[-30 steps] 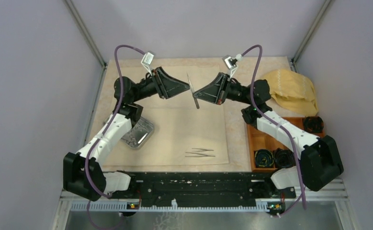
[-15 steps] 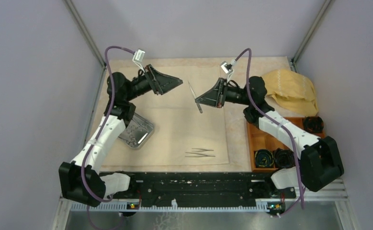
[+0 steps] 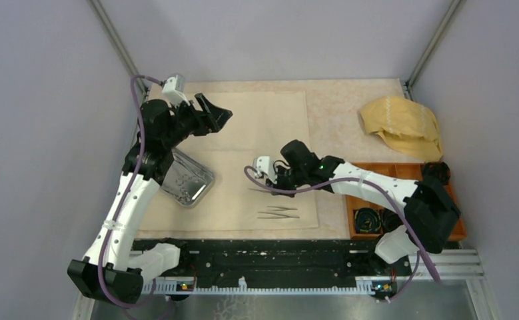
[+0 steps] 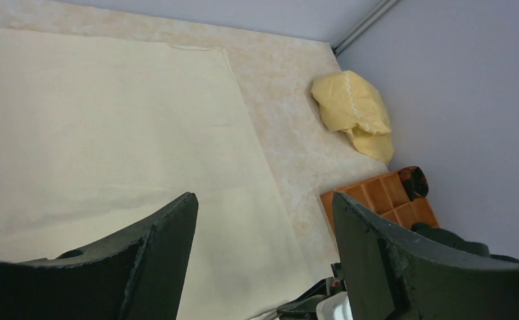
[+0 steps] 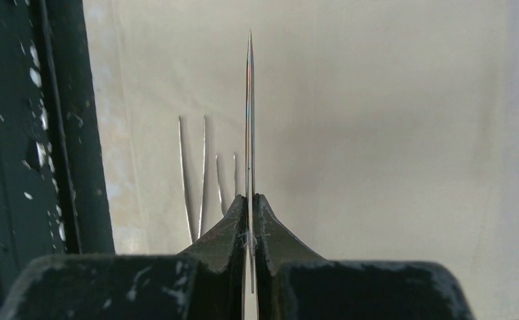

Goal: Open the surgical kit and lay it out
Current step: Place the medical item in the surgical kit.

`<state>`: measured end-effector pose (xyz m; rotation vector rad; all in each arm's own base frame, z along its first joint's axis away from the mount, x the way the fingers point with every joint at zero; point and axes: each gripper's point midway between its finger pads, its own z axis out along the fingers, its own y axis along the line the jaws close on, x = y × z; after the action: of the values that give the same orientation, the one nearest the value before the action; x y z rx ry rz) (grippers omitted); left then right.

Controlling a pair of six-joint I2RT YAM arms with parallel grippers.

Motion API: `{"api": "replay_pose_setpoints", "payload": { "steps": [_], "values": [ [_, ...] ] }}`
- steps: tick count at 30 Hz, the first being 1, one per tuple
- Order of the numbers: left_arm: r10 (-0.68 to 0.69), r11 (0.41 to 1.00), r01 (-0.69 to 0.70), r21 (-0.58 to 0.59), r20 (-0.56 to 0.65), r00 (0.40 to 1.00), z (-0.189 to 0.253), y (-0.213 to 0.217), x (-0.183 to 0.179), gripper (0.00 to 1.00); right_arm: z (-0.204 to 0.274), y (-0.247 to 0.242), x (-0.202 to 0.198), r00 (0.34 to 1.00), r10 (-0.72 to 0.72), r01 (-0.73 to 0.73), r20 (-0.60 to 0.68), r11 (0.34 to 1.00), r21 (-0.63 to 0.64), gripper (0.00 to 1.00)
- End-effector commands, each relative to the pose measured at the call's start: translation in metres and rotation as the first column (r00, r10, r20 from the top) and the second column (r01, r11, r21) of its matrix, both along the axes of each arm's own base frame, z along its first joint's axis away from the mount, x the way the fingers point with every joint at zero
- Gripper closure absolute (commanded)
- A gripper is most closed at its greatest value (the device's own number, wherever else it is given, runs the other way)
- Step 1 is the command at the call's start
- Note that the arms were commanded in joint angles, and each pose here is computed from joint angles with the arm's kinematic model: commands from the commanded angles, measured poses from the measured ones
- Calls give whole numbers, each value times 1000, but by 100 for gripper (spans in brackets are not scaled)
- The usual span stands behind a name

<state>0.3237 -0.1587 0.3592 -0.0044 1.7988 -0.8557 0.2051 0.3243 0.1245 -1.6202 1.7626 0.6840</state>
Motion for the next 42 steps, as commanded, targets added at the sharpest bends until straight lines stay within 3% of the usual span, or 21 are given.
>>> {"api": "replay_pose_setpoints", "payload": {
  "steps": [1,11,20,42],
  "values": [
    [51,998,-52,41,19,999,1,12,-3,20,-35,-10,-8,984,147,-130,100,979,-154,100],
    [47,999,-47,25,4,999,-6,12,-10,19,-66,-18,-10,979,179,-155,101,966,-208,100],
    [35,999,-35,15,-19,999,-10,10,-11,19,-80,-18,-2,991,105,-84,84,970,-226,100],
    [11,1000,-12,-16,-52,999,-18,1,0,19,-86,-24,5,995,62,-43,78,973,-227,100]
  ]
}}
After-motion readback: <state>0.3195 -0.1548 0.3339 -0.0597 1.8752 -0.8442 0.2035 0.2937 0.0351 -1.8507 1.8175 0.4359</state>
